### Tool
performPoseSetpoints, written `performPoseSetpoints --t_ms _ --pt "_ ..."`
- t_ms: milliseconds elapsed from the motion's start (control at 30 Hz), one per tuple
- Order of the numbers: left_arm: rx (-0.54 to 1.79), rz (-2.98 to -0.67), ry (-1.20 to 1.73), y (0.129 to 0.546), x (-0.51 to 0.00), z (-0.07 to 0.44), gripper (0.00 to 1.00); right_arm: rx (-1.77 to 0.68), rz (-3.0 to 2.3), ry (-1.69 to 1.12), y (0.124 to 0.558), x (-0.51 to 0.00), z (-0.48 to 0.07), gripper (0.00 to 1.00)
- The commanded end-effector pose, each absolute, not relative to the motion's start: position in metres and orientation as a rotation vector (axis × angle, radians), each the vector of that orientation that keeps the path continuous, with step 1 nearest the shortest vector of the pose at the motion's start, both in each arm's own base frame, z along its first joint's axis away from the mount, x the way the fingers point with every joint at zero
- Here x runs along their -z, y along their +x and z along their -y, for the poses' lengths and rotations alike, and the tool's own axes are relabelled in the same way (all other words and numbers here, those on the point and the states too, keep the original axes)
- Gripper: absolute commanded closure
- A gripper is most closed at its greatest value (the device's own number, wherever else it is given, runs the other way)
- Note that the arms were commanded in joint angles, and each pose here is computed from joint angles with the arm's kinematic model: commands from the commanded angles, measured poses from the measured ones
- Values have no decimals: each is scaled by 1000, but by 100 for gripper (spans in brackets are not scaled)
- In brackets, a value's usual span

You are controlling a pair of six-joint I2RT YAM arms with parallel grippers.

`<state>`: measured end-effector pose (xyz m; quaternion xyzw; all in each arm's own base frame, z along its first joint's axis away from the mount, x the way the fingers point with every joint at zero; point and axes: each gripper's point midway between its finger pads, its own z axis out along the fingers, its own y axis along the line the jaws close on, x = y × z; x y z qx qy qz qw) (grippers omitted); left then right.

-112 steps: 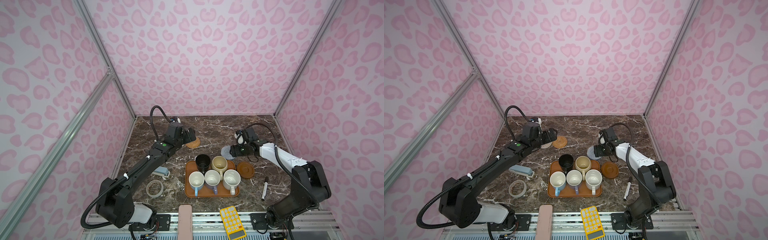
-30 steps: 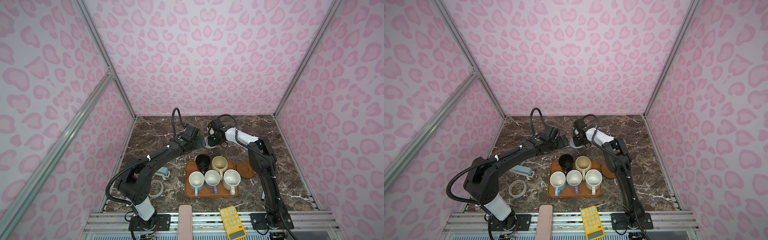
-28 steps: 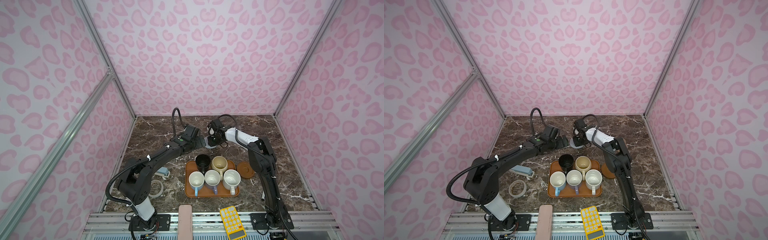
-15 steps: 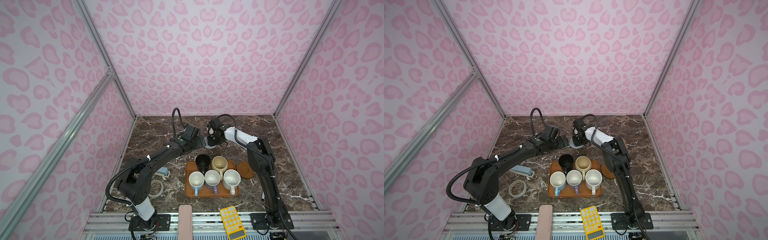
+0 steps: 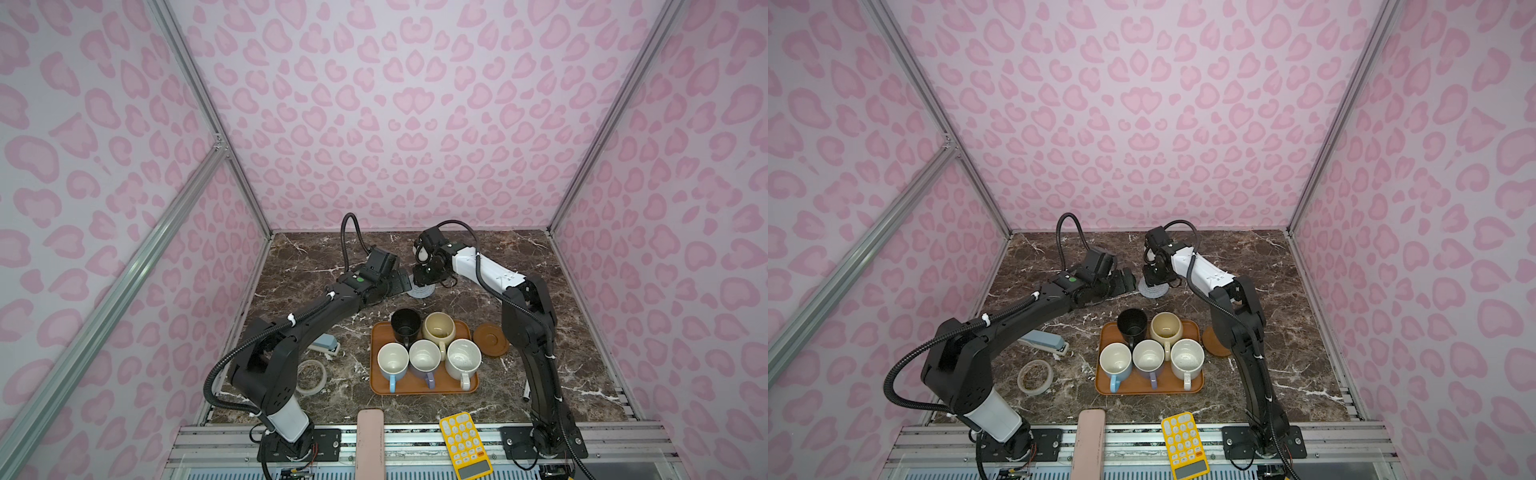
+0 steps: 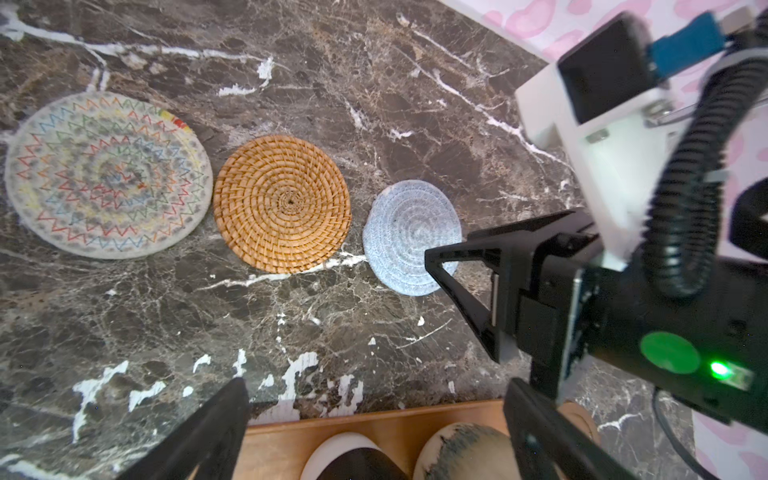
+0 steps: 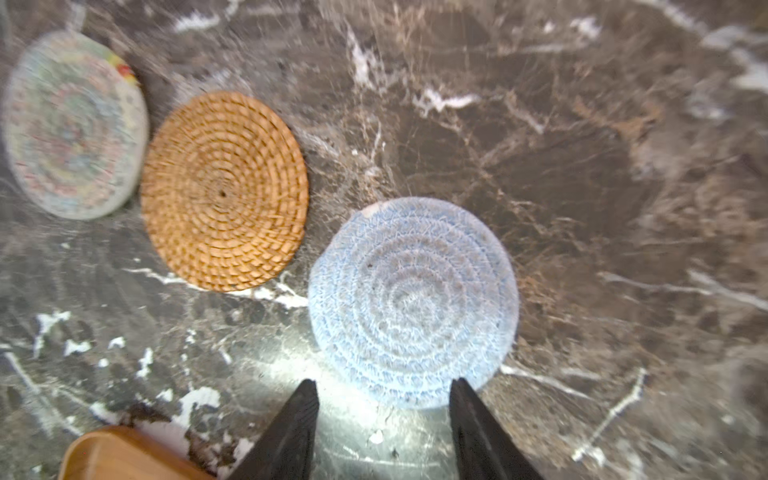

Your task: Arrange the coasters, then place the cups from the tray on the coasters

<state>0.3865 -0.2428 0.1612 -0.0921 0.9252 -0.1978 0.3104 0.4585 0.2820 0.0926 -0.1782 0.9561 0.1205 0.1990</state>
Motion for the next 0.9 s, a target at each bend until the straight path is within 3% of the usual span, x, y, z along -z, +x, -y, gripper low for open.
performPoseSetpoints --t_ms 0,133,233,467,867 --pt "571 -2408 -197 385 -182 248 3 -306 -2670 -494 451 -107 -274 43" --pt "661 -2382 -69 376 -204 262 3 -284 -2610 -458 438 -141 -258 29" --pt "680 -2347 -22 369 -223 263 3 -199 -2565 -396 427 -165 -234 1" --pt "727 -2271 81 352 -255 271 3 -128 -2500 -262 397 -198 -182 1" --pt "855 -2304 199 327 -261 307 3 -176 -2571 -59 343 -174 -118 3"
